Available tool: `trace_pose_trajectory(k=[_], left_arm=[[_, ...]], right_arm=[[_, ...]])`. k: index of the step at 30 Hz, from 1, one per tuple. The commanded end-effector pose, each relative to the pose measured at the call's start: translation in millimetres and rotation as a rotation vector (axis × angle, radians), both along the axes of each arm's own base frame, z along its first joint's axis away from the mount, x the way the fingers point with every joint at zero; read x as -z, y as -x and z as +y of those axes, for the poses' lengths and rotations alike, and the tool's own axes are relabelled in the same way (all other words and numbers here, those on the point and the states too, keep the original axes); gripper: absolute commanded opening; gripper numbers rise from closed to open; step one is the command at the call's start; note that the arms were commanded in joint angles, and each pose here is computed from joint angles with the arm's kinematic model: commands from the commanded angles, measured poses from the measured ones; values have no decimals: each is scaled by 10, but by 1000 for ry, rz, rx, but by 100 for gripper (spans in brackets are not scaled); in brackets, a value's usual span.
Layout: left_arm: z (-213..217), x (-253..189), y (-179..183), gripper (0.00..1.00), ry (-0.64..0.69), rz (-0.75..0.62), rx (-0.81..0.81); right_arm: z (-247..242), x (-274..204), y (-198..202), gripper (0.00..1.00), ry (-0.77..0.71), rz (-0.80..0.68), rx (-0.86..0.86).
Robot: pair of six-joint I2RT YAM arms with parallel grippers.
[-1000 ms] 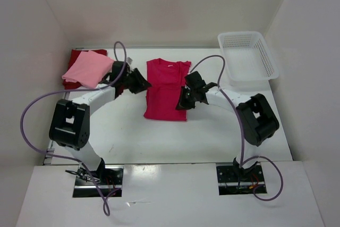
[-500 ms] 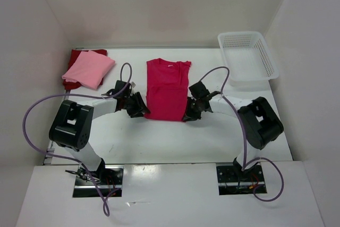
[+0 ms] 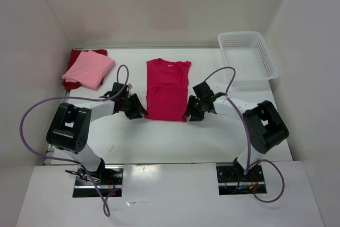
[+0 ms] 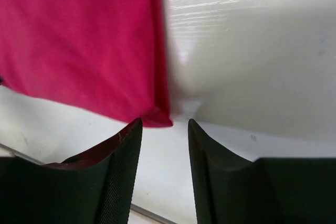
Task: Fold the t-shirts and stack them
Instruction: Grab one side of the 2/3 rectangular tshirt with both arms, then fold the long partially folded tshirt into a neat square
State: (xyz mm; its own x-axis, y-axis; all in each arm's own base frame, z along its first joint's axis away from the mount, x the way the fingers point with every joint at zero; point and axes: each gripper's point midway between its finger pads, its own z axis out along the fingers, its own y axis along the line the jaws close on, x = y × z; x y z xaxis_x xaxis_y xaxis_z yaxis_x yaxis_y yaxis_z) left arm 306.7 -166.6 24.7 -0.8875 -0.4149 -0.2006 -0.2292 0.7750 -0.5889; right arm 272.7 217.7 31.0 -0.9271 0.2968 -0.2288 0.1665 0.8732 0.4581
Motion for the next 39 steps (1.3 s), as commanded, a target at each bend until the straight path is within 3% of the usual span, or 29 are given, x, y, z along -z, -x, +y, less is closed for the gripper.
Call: trace_pose_trajectory(k=[1,3,7,11,13,18,21,22,24,29,33,34,35,38,39], left_arm=[[6,127,36,45,0,36,10],[-13,110,26,35,11,29,16],[-65,65,8,22,41,14,33],[-76,22,5,6,48,-1,45],[-49,-50,44,1,42,-21,39],[45,-148,434,0,31,21,37],[30,-395,718,0,78,41,56],[-2,-632,782,0,119,-7,68],[34,-835,921,0,144,26,54],[-54,-1212,646,0,194,-44,78],[-5,-1460,-76,0,173,-171,40],[37,-1684,-388,0,148,-271,23],[25,-1540,-572,0,134,-236,14],[-62,-1613,-1067,0,144,-287,32],[-62,-1341,-1238,0,123,-240,18]], right_arm=[[27,151,-25,45,-6,19,-14],[85,164,-46,40,-28,23,-26],[138,181,-61,15,-48,32,-38],[133,89,-15,3,-68,19,-36],[105,38,74,0,-76,31,-32],[-10,-50,484,0,-94,77,-2],[26,-162,929,0,-143,137,-23],[77,-367,1025,0,-202,115,-43],[65,-581,1180,0,-226,121,-46],[-183,-1207,597,0,-259,-49,7],[-395,-1340,-278,0,-210,-183,50],[-414,-1463,-521,0,-188,-249,47],[-466,-1242,-726,0,-161,-202,62],[-527,-1222,-1215,0,-144,-239,70],[-610,-1008,-1352,0,-126,-197,88]])
